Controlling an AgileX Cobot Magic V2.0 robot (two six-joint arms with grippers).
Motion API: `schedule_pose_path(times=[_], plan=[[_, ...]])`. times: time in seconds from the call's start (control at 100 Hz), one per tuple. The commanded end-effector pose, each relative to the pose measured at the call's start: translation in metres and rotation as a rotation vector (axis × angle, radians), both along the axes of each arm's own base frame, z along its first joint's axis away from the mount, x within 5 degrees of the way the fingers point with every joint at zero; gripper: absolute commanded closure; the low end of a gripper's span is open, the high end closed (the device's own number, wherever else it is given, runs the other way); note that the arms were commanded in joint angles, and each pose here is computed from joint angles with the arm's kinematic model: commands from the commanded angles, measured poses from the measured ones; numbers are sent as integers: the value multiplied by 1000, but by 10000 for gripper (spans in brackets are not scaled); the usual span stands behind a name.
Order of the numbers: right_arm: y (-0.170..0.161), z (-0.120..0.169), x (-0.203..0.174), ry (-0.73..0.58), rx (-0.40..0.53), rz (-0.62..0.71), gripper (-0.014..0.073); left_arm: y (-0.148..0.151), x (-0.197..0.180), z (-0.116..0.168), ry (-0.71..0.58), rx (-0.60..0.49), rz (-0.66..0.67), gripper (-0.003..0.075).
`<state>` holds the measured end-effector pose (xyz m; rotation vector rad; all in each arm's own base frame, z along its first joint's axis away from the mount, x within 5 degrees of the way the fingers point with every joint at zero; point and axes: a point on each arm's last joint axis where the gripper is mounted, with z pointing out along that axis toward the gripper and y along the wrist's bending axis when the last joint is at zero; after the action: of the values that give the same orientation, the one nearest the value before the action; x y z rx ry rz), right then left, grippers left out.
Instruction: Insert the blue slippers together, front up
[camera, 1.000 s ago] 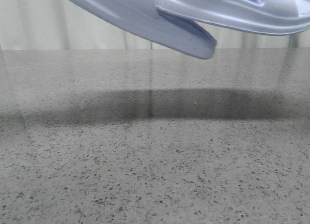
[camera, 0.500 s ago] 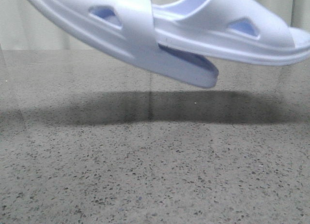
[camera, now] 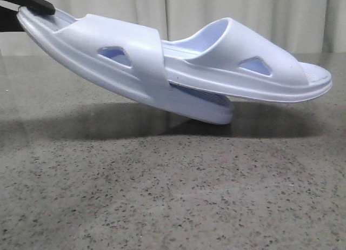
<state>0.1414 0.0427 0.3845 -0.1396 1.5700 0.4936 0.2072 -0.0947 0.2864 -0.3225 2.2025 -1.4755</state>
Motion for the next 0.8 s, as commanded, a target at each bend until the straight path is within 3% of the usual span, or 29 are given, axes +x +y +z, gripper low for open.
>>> schedule_pose_path(times=[0.0, 0.14, 0.36, 0.43, 0.79], plan=[[-2, 14, -3, -51, 7, -15, 148, -3, 1, 12, -10, -68, -11, 694], [-2, 14, -3, -51, 7, -14, 148, -4, 5, 5, 12, -48, -13, 657], [-1, 14, -3, -50, 6, -10, 148, 0, 9, -1, -1, 31, 12, 370], [-1, 14, -3, -49, 6, -7, 148, 1, 10, -2, -6, 53, 31, 311], [0, 13, -4, -47, 4, 0, 148, 22, 25, -13, -92, 312, 231, 297]])
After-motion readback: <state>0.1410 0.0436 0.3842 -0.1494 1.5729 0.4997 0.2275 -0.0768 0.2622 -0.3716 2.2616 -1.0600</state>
